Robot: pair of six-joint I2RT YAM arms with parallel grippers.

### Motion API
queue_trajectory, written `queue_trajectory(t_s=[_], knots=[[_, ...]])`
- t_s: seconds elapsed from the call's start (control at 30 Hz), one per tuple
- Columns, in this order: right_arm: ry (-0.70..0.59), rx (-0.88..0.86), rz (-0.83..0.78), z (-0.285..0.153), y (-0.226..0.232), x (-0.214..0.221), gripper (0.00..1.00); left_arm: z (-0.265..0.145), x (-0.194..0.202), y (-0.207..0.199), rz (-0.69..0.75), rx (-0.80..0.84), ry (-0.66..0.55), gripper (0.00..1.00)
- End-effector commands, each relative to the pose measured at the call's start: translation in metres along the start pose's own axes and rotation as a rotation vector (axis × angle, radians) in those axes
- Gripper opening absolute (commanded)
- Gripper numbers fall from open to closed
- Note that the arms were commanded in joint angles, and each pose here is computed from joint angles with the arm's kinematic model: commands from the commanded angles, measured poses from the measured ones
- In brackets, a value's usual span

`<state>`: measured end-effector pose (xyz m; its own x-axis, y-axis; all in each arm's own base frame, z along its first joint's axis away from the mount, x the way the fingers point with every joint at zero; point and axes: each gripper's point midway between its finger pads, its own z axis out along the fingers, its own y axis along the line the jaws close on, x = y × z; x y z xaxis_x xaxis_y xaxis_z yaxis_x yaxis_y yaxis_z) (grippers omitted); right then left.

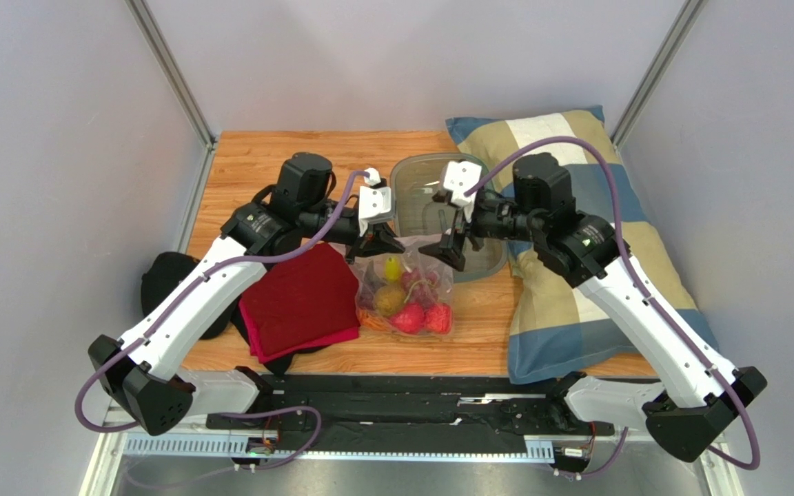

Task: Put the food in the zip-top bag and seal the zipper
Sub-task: Adjust the zipper food storage bag at the center of the board.

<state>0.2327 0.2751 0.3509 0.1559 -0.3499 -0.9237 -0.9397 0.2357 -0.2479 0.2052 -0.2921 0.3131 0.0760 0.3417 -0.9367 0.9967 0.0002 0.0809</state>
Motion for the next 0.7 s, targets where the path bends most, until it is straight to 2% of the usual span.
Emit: queue_trajectory(t_s=[0.0, 0.03, 0.1, 0.13, 0.17, 0.23, 0.3, 0.33, 0.4, 0.43, 0.57, 0.67], knots=[[-0.047, 0.042, 0.174, -0.016, -0.007, 0.001, 1.0, -0.015, -0.03, -0.008, 0.218, -0.023, -0.097, 0.0], [-0.064, 0.022, 0.201, -0.023, 0.0, 0.001, 1.0, -0.012, -0.01, -0.011, 0.21, -0.019, -0.073, 0.0], [-0.049, -0.021, 0.227, -0.024, 0.018, 0.02, 1.0, -0.014, 0.0, -0.014, 0.261, -0.039, -0.073, 0.0], [-0.08, -0.053, 0.191, -0.033, 0.031, 0.016, 1.0, -0.009, 0.018, -0.018, 0.241, -0.028, -0.052, 0.0], [-0.056, -0.075, 0.213, -0.03, 0.042, 0.036, 0.99, -0.009, 0.02, -0.017, 0.249, -0.041, -0.058, 0.0], [-0.082, -0.069, 0.21, -0.033, 0.049, 0.042, 0.97, -0.007, 0.032, -0.02, 0.2, -0.058, -0.063, 0.0], [-0.106, -0.093, 0.195, -0.037, 0.062, 0.048, 0.95, -0.009, 0.023, -0.019, 0.199, -0.091, -0.118, 0.0], [-0.118, -0.109, 0.194, -0.037, 0.066, 0.049, 0.93, -0.007, 0.031, -0.021, 0.183, -0.095, -0.118, 0.0], [-0.137, -0.111, 0.186, -0.036, 0.068, 0.049, 0.86, -0.007, 0.028, -0.018, 0.178, -0.12, -0.143, 0.0], [-0.138, -0.109, 0.183, -0.034, 0.067, 0.049, 0.79, -0.007, 0.027, -0.017, 0.172, -0.119, -0.145, 0.0], [-0.145, -0.132, 0.207, -0.025, 0.062, 0.045, 0.76, -0.006, 0.023, -0.022, 0.184, -0.09, -0.157, 0.0], [-0.148, -0.123, 0.225, -0.017, 0.053, 0.044, 0.78, -0.009, 0.02, -0.027, 0.236, -0.073, -0.171, 0.0]])
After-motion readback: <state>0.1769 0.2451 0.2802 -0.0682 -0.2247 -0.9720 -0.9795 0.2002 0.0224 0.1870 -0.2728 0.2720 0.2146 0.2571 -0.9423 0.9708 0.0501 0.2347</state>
